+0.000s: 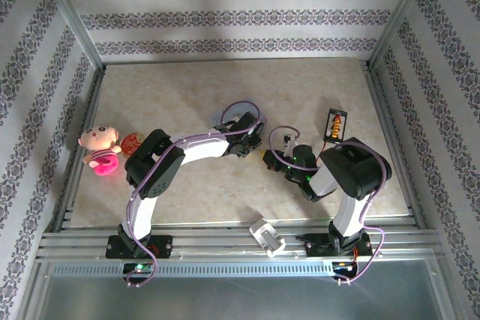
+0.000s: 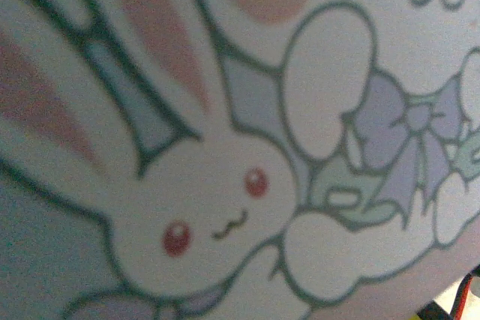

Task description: Unlock a padlock with a key

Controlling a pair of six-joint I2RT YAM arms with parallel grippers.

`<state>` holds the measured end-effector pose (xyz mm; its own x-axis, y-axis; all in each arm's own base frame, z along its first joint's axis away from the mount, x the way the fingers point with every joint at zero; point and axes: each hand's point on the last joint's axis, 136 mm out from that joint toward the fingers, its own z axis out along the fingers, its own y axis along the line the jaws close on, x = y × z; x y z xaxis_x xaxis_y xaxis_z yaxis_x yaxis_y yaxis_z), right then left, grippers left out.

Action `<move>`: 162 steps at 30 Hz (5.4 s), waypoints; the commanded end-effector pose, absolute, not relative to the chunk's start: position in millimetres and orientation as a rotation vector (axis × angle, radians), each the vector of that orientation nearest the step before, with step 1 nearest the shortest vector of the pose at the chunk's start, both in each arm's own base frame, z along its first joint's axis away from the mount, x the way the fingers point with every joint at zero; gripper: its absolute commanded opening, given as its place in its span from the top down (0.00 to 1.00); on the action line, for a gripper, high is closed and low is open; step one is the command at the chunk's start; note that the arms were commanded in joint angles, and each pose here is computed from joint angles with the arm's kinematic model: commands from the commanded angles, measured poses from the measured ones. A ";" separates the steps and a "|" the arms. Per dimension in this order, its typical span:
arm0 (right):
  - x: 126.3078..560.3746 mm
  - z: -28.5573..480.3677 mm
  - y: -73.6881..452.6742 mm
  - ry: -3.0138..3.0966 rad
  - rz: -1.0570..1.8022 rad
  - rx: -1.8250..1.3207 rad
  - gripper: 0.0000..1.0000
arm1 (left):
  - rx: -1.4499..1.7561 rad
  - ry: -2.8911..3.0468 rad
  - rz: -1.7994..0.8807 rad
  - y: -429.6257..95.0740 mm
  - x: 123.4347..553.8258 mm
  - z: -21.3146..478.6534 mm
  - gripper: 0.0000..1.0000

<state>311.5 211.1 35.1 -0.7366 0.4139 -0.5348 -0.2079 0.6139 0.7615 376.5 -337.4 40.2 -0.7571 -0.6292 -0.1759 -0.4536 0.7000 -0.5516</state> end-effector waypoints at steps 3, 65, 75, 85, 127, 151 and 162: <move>315.3 45.3 218.0 2.055 1.166 0.150 1.00 | -0.906 2.562 -0.729 -333.2 374.0 41.8 0.92; 322.1 54.0 208.0 1.994 1.096 0.166 1.00 | -0.934 2.547 -0.849 -340.1 374.6 47.9 0.92; 326.6 61.6 210.4 1.969 1.101 0.153 1.00 | -0.929 2.552 -0.875 -343.9 374.2 45.1 0.93; 323.5 65.7 213.6 1.961 1.110 0.124 1.00 | -0.940 2.554 -0.878 -344.1 374.1 42.1 0.93; 333.2 72.4 224.0 1.941 1.151 0.135 1.00 | -0.926 2.576 -0.982 -355.2 365.6 48.1 0.93; 332.1 111.7 201.1 1.816 1.118 0.217 1.00 | -1.048 2.540 -1.193 -371.8 363.2 62.1 0.99; 319.3 100.9 181.6 1.830 1.040 0.276 1.00 | -1.157 2.423 -1.240 -359.2 371.7 69.6 1.00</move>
<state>317.5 186.9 85.8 -0.5556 0.5614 -0.6133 -0.2229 0.6100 0.7604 380.8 -353.5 70.1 -0.7064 -0.7063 0.0466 -0.4852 0.4353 -0.7584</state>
